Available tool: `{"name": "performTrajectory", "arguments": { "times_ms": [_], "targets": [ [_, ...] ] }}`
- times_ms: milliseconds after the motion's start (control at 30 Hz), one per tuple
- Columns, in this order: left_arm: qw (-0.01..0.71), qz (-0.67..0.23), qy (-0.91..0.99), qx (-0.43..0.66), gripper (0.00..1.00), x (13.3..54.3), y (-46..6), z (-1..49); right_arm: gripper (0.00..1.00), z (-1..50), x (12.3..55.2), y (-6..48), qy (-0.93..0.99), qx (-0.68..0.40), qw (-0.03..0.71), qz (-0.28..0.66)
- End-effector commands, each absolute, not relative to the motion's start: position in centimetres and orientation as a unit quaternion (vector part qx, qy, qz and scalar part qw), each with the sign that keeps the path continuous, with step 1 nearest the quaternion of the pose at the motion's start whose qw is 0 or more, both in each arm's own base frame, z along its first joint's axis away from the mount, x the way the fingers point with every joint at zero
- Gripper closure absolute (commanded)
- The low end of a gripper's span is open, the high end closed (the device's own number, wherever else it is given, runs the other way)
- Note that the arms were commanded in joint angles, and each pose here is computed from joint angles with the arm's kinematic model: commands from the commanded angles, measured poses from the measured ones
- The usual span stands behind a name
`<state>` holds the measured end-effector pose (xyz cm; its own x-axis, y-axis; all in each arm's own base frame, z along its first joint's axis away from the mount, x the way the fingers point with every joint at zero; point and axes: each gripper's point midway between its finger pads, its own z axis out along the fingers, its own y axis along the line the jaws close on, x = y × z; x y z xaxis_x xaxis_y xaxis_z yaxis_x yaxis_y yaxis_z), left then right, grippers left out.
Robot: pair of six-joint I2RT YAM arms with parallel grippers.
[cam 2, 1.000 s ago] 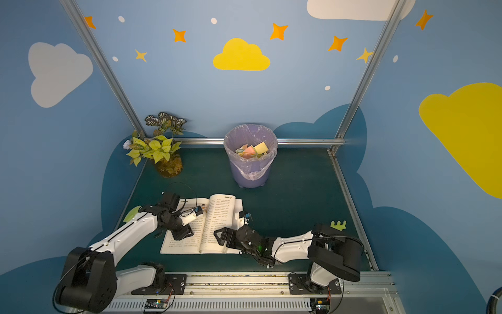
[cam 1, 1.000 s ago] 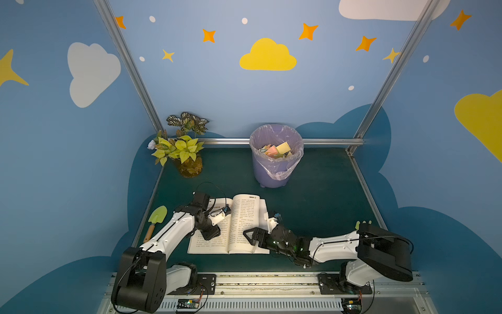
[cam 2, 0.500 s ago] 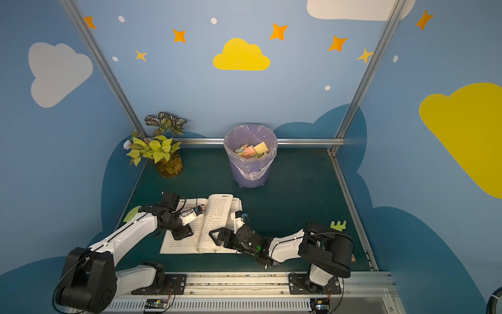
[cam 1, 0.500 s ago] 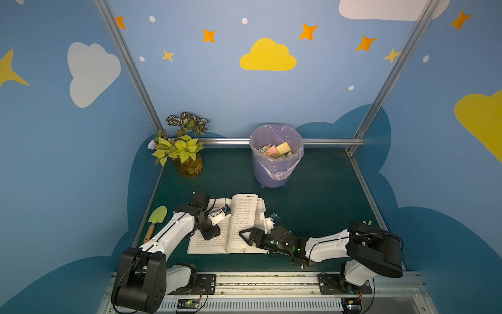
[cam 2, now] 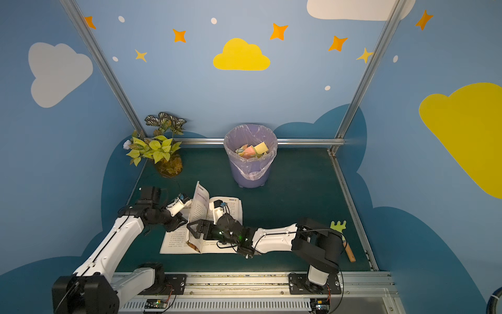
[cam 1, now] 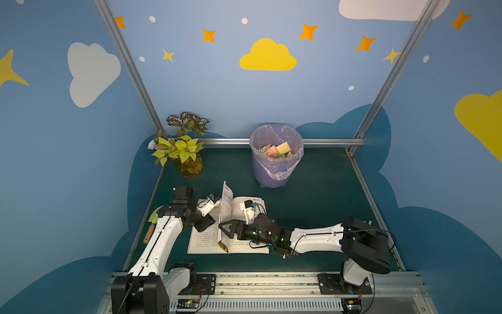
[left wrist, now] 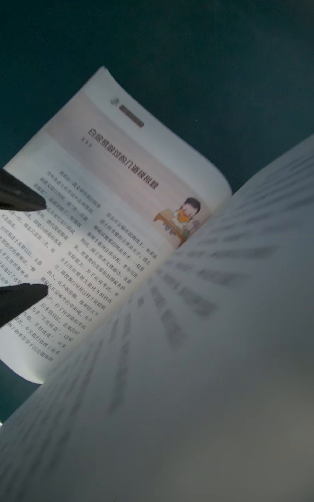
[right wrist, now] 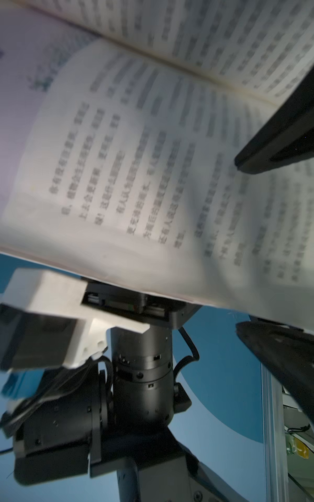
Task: Peel off the used sticky note
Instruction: Turn the page of the book at the center of the board, then tear off the note from the book.
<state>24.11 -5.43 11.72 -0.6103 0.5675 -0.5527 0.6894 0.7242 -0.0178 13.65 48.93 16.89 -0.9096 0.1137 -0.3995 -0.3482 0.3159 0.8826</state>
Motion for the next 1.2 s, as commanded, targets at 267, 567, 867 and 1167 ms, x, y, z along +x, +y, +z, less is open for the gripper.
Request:
{"name": "performTrajectory", "arguments": {
  "times_ms": [267, 567, 867, 1167],
  "targets": [
    [0.357, -0.180, 0.884, 0.241, 0.51, 26.2, -1.2, 20.2, 0.09, 13.0, 11.4, 54.0, 0.833, -0.151, 0.147, 0.512],
    [0.306, -0.183, 0.868, 0.346, 0.47, 23.9, -7.3, 17.7, 0.07, 12.6, 13.7, 44.7, 0.860, -0.114, 0.202, 0.455],
    [0.209, -0.174, 0.842, 0.466, 0.47, 21.6, -14.1, 12.7, 0.07, 7.5, 17.0, 29.2, 0.897, 0.034, 0.260, 0.356],
    [0.166, -0.175, 0.806, 0.541, 0.47, 20.0, -18.7, 11.1, 0.07, 5.1, 17.1, 26.3, 0.878, 0.077, 0.235, 0.410]
  ]
}}
